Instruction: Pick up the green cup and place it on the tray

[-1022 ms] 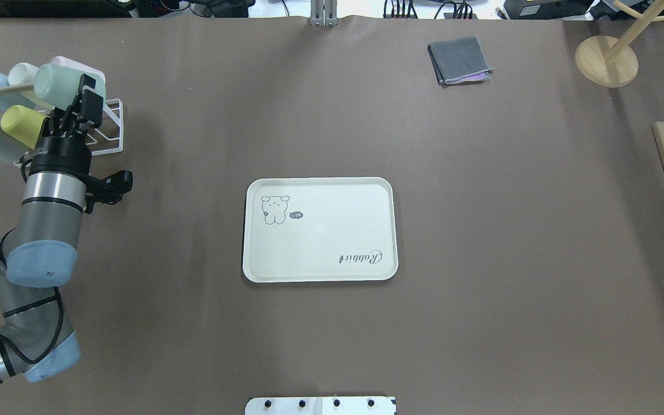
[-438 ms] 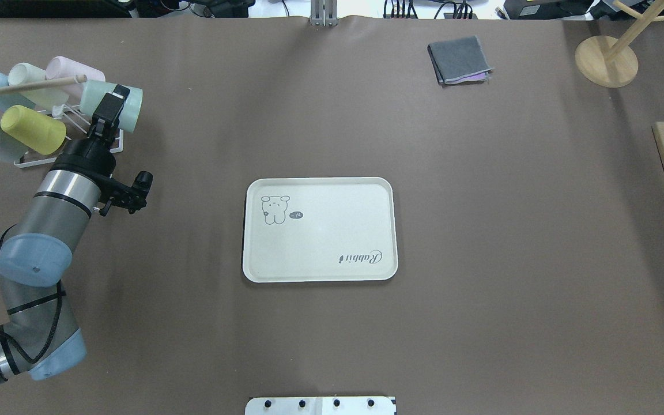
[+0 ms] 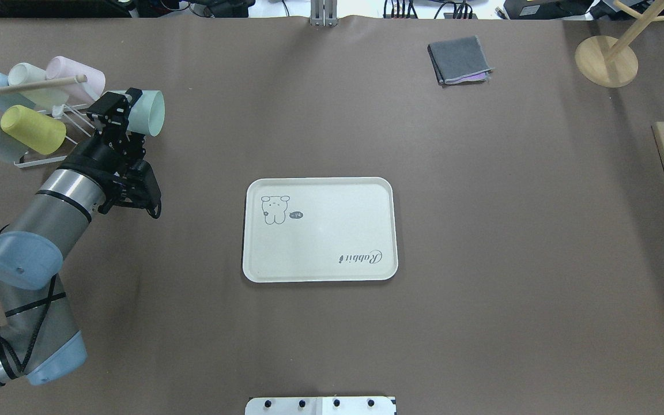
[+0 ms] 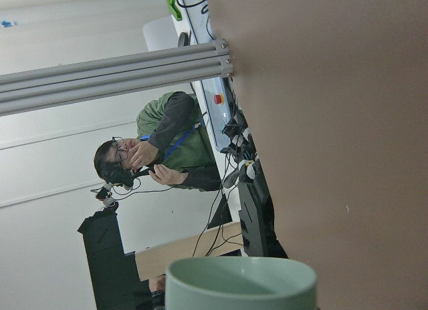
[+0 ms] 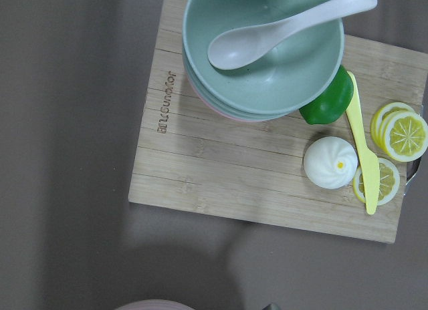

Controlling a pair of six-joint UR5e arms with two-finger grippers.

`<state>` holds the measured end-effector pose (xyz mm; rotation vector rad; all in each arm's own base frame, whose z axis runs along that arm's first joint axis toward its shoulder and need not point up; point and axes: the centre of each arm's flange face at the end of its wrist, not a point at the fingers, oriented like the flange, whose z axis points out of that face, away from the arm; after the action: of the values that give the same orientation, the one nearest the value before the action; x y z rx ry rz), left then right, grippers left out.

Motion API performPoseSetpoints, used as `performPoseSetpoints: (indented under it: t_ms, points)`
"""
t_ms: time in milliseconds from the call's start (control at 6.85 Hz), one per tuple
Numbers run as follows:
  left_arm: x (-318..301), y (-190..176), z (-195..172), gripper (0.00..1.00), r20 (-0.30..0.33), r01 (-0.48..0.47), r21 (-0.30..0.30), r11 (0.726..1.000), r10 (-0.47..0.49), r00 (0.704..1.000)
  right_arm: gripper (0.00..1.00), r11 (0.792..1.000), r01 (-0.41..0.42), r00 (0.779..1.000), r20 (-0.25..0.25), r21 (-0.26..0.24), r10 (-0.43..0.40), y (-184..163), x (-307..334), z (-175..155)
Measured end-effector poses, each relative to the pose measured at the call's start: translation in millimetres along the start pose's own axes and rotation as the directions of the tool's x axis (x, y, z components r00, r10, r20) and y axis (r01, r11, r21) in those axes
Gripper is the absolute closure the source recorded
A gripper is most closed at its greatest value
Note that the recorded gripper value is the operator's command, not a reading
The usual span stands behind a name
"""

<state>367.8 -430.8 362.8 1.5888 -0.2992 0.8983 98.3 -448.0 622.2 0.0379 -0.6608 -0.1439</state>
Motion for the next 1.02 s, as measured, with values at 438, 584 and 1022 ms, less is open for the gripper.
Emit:
performPoseSetpoints:
  t_ms: [438,584,1022]
  points:
    - [-13,-58,-6,1.0,-0.246,0.5,0.156,0.852,-0.457,0.855,0.0,1.0,0.002,1.0,0.014,0.006,-0.002,0,-2,-1]
    - [-24,-88,-3,1.0,-0.291,0.602,0.178,0.779,-0.542,0.788,0.0,1.0,0.002,1.0,0.018,0.007,-0.002,0,-3,-1]
    - [20,-134,-8,1.0,-0.41,0.822,0.157,0.548,-0.721,0.559,0.0,1.0,0.004,1.0,0.021,0.007,-0.004,0,-3,-1]
